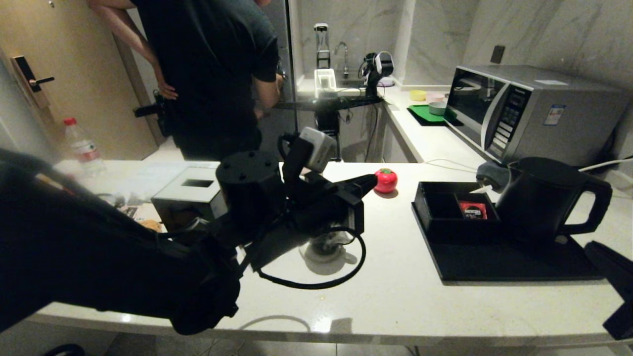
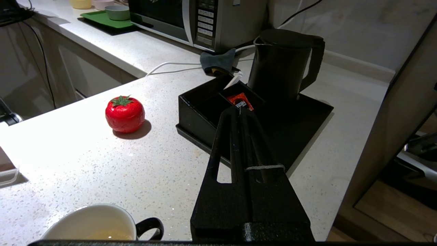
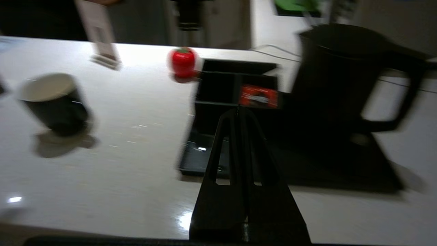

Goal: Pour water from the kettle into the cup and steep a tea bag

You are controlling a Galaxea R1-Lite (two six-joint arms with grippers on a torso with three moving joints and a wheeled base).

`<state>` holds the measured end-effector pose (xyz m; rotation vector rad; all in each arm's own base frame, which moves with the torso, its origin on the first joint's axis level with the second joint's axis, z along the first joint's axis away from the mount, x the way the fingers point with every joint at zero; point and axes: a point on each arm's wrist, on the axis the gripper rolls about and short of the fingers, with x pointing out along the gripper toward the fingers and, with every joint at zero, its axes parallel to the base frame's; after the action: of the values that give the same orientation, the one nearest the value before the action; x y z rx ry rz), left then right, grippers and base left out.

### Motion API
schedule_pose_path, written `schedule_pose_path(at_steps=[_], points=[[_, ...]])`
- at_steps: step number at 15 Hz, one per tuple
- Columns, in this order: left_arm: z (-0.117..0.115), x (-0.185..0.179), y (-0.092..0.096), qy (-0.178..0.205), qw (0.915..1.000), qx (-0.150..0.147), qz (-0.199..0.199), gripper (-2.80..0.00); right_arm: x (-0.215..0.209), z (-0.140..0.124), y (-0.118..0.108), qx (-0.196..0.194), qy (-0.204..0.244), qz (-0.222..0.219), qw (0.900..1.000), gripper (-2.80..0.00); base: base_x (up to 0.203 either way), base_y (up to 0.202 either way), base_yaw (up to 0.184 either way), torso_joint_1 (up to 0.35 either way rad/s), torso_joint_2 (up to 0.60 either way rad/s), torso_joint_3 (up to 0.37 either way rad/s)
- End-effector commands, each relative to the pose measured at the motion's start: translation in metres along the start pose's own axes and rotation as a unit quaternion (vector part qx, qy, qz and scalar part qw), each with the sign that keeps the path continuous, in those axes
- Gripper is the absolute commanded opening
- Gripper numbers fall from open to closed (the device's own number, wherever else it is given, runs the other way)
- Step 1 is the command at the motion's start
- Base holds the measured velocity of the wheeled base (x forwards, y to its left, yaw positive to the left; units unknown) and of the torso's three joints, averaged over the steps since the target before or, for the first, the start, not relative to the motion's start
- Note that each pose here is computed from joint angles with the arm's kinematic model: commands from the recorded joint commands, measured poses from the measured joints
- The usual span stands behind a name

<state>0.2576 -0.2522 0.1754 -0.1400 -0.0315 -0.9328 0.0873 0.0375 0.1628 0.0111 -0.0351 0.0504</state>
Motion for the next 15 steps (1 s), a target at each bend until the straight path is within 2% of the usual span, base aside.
schedule_pose_path(at_steps=[1, 4, 5, 7, 8, 11, 15], points=[[-0.001, 0.001, 0.000, -0.001, 1.0000, 0.000, -0.001, -2.80, -0.010, -0.011, -0.014, -0.026, 0.004, -0.054, 0.998, -2.80, 0.000, 0.000, 0.000, 0.000, 0.00, 0.000], [-0.001, 0.001, 0.000, -0.001, 1.0000, 0.000, -0.001, -2.80, -0.009, -0.021, -0.025, -0.058, 0.043, -0.119, 0.990, -2.80, 0.000, 0.000, 0.000, 0.000, 0.00, 0.000], [0.000, 0.000, 0.000, -0.002, 1.0000, 0.000, -0.001, -2.80, -0.010, -0.024, -0.030, -0.065, 0.057, -0.150, 0.985, -2.80, 0.000, 0.000, 0.000, 0.000, 0.00, 0.000], [0.001, 0.000, -0.001, -0.004, 1.0000, 0.000, -0.002, -2.80, -0.014, -0.030, -0.041, -0.083, 0.093, -0.218, 0.968, -2.80, 0.000, 0.000, 0.000, 0.000, 0.00, 0.000], [0.001, 0.000, -0.001, -0.004, 1.0000, 0.000, -0.002, -2.80, -0.019, -0.032, -0.043, -0.086, 0.097, -0.229, 0.965, -2.80, 0.000, 0.000, 0.000, 0.000, 0.00, 0.000], [0.000, 0.000, 0.000, -0.002, 1.0000, 0.000, -0.001, -2.80, -0.043, -0.035, -0.043, -0.085, 0.085, -0.224, 0.967, -2.80, 0.000, 0.000, 0.000, 0.000, 0.00, 0.000], [-0.001, 0.001, 0.000, -0.001, 1.0000, 0.000, -0.001, -2.80, -0.088, -0.049, -0.043, -0.089, 0.033, -0.218, 0.971, -2.80, 0.000, 0.000, 0.000, 0.000, 0.00, 0.000]])
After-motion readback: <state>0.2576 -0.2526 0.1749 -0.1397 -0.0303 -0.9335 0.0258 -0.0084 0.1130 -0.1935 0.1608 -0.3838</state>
